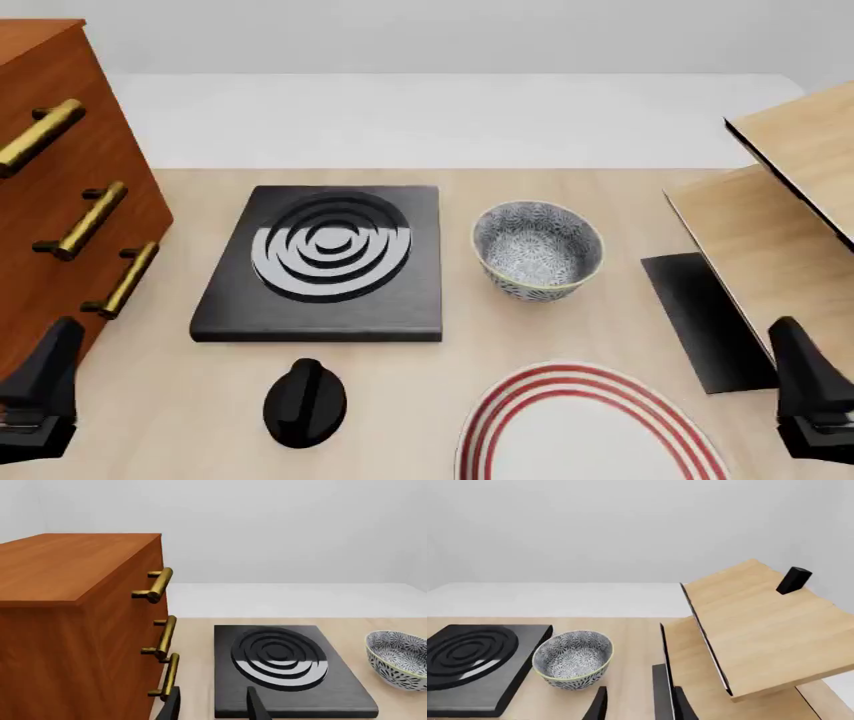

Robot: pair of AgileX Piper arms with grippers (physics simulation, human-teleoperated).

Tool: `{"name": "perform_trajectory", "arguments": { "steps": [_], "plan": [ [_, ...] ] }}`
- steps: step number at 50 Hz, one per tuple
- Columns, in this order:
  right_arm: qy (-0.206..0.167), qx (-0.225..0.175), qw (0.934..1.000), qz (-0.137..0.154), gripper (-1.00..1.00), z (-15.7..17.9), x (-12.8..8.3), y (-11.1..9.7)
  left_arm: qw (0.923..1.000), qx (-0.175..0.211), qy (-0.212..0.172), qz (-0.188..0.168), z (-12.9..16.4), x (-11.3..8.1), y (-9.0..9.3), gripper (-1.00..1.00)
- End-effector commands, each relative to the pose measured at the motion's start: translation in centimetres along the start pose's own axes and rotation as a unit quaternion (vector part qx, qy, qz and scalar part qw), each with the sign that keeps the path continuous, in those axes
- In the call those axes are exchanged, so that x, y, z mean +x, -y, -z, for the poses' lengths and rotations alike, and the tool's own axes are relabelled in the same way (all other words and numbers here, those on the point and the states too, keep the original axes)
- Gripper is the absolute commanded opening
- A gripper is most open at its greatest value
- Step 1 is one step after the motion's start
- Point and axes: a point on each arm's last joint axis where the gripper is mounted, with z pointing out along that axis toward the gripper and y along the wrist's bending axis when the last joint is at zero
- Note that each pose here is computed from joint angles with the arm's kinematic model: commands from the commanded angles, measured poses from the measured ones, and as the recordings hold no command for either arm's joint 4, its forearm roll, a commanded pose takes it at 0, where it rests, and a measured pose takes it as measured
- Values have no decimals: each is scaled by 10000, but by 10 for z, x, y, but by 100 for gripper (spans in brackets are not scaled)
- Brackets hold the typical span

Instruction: Pick up the cream cheese and put it in the bowl.

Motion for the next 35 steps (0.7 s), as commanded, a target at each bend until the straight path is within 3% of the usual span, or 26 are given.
{"name": "perform_trajectory", "arguments": {
  "steps": [1, 15, 22, 27, 35],
  "plan": [
    [-62, -69, 9999, 53, 100, -2, 0, -1, 10000, 0, -4, 0, 0, -1, 0, 100],
    [-81, -243, 9995, 166, 100, -4, -2, -3, 10000, 0, -4, 0, 0, -1, 0, 100],
    [-63, -915, 9946, 482, 100, -3, -20, -11, 10000, 0, -4, 0, 0, -1, 0, 100],
    [-124, -1621, 9834, 807, 100, -8, -31, -20, 10000, 0, -4, 0, 0, -1, 0, 100],
    [-236, -2635, 9574, 1154, 100, -16, -45, -39, 10000, 0, -4, 0, 0, -1, 0, 100]
  ]
}}
